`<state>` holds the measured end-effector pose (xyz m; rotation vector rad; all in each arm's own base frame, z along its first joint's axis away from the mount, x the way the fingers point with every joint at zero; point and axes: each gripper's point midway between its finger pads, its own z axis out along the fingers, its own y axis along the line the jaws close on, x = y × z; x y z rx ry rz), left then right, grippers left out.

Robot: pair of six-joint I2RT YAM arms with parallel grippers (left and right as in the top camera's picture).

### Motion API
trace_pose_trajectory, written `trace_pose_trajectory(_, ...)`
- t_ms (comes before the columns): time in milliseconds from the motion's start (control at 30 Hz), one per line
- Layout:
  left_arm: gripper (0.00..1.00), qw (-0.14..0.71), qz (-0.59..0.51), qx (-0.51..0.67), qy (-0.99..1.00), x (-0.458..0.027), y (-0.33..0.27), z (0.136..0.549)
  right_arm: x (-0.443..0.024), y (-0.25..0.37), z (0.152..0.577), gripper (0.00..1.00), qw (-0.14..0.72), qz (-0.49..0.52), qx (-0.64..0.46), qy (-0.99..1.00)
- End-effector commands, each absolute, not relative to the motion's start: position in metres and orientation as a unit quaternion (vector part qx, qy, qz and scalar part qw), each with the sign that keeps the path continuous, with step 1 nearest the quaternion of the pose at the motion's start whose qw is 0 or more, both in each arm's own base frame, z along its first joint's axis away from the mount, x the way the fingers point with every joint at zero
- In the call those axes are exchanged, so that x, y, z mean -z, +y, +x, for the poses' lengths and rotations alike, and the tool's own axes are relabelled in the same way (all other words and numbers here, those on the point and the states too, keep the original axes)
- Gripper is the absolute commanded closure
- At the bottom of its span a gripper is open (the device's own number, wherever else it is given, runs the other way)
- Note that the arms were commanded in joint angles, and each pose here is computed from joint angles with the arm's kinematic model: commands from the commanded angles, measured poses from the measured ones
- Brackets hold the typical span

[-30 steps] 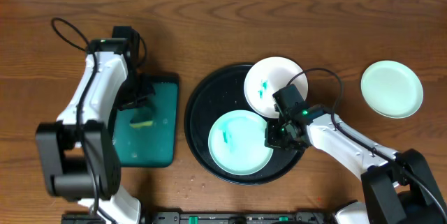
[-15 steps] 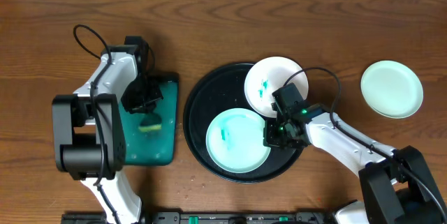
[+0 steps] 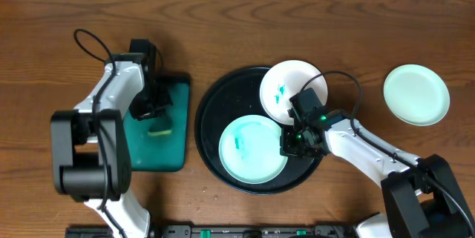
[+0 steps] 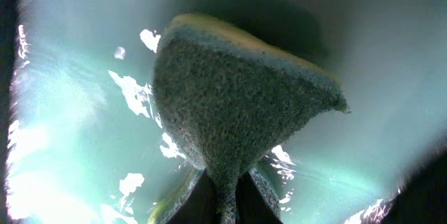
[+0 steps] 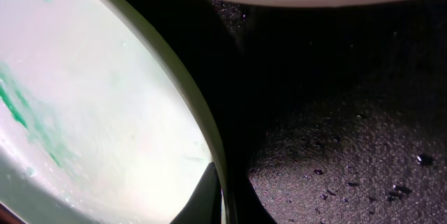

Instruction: Clean dirty plates on tray and stack at the side

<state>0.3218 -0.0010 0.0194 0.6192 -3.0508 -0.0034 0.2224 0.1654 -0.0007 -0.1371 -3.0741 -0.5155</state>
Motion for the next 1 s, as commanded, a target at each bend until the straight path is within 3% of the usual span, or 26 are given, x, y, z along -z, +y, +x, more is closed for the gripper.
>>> trace_pose_trajectory(0,0.93,-0.016,0.188,-0.001,-0.982,-0.049,0.000,0.318,0.013,0.164,0.211,0.99,0.034,-0.032,0.155,-0.987)
trace_pose_trajectory(267,0.93,-0.073,0.154,-0.088,-0.981,-0.116,-0.030,0.303,0.013,0.164,0.213,0.99,0.031,-0.044,0.156,-0.986)
trace_pose_trajectory(433,0.93,-0.064,0.103,-0.171,-0.978,-0.135,-0.076,0.290,0.013,0.165,0.215,0.99,0.028,-0.043,0.158,-0.986)
trace_pose_trajectory(767,0.93,-0.024,-0.002,-0.188,-0.982,-0.117,-0.162,0.271,0.013,0.166,0.216,0.99,0.026,-0.042,0.159,-0.986)
trace_pose_trajectory(967,0.93,0.028,-0.033,-0.173,-0.984,-0.074,-0.203,0.261,0.013,0.166,0.216,0.99,0.026,-0.043,0.159,-0.986)
